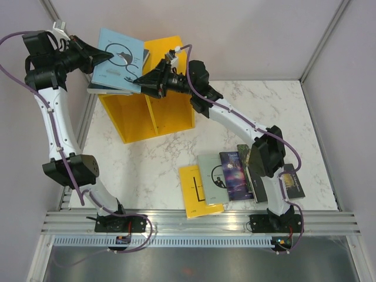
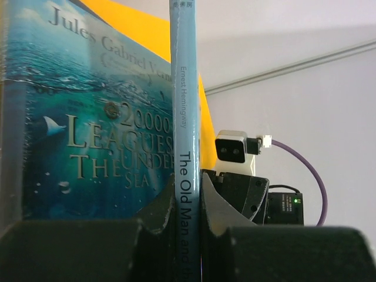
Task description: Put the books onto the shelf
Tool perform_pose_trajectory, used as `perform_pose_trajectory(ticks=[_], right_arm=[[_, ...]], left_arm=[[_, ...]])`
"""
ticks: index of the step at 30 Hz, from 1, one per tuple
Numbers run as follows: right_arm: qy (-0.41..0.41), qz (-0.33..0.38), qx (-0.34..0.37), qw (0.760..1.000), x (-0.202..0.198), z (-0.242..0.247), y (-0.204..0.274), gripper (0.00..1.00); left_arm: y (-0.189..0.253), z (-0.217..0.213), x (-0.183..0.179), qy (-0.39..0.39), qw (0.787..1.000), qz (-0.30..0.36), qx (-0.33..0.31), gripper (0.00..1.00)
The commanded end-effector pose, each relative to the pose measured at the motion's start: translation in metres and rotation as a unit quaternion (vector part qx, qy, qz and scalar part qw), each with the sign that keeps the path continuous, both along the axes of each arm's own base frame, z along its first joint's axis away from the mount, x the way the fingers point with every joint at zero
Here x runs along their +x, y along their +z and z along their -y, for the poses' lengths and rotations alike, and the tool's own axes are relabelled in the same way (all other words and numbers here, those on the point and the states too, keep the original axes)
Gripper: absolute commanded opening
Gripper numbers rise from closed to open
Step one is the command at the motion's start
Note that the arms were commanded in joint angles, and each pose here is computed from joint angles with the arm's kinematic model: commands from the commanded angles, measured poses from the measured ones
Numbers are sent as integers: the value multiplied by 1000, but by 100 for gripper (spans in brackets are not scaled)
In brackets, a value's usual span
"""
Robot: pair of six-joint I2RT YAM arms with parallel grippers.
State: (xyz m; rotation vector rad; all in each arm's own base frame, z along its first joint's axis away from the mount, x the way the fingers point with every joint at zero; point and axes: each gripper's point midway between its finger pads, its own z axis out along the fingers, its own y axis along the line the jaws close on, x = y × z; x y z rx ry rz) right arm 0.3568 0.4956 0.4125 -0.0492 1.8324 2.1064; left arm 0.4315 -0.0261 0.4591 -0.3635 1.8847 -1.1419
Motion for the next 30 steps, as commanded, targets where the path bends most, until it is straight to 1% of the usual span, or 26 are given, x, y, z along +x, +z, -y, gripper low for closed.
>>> perform_pose_trajectory(ticks=[1,4,6,10,11,13,14,15,18,20,24,27,28,30], right_arm=[[10,55,33,998,-18,19,41,54],[5,56,31,998,-14,24,39,54],[2,53,28,998,-9,26,36,53],[3,49,21,999,-5,28,28,52],[3,48,20,999,-3,30,26,52],[2,47,18,999,0,31,24,52],[3,47,18,999,0,32,24,52],[1,47,17,999,3,34,22,52],[-2,45,20,999,10,38,22,51],[0,47,25,999,14,39,22,51],[-17,60,46,997,31,52,36,48],[-40,67,61,995,49,62,48,41],[-47,61,58,995,58,61,43,32],[-73,75,64,992,71,66,56,22]], left_arm=[[5,-16,13,22,999,27,27,2],[-3,-26,21,37,999,17,30,2],[-9,-32,26,46,999,9,28,4],[-16,-40,31,54,998,0,26,16],[-18,-42,31,56,998,-2,27,25],[-21,-47,32,64,998,-8,28,41],[-22,-50,32,68,997,-9,29,55],[-22,-52,32,73,997,-11,31,61],[-22,-60,29,85,996,-13,35,73],[-20,-62,27,91,995,-11,35,77],[-20,-71,21,109,993,-11,48,80],[-27,-76,19,122,991,-21,58,81],[-30,-76,19,123,990,-25,59,81],[-39,-77,18,126,990,-39,58,81]])
